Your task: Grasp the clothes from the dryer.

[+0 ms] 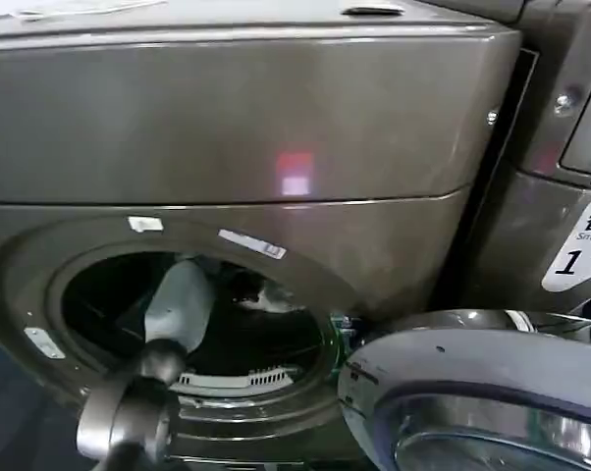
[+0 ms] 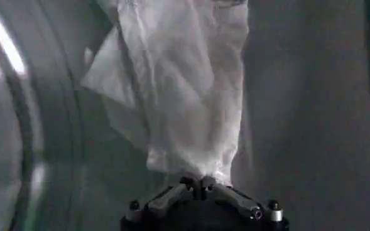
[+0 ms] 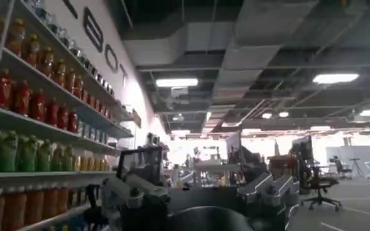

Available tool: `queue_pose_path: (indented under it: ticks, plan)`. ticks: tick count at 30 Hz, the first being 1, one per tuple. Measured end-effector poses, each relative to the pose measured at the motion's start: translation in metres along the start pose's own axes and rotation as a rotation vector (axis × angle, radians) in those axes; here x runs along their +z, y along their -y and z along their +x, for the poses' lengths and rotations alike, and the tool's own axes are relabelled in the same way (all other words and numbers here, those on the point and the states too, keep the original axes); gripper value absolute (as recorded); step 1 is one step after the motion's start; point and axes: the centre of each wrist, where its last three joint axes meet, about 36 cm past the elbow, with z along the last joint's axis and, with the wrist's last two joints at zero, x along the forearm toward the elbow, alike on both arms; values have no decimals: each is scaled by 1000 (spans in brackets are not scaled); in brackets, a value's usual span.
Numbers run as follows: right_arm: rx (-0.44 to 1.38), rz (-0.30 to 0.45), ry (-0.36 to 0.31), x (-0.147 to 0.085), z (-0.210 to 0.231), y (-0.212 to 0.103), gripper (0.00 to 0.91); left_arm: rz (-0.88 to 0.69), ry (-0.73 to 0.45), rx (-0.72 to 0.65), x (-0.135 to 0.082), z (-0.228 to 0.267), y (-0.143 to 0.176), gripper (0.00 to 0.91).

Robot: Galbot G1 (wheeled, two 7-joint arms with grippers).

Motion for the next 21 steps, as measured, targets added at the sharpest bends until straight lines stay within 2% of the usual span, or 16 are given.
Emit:
queue_pose_path:
  ticks: [5, 13, 21]
  plan:
    - [-1, 6, 7, 1, 0, -1, 907, 133, 112, -235, -14, 12, 12, 0]
    - [9, 6, 25, -3, -6, 1, 907, 405, 243, -564, -32, 18, 61, 0]
    - [35, 23, 27, -6, -11, 9, 907, 684, 297, -780, -42, 17, 88, 0]
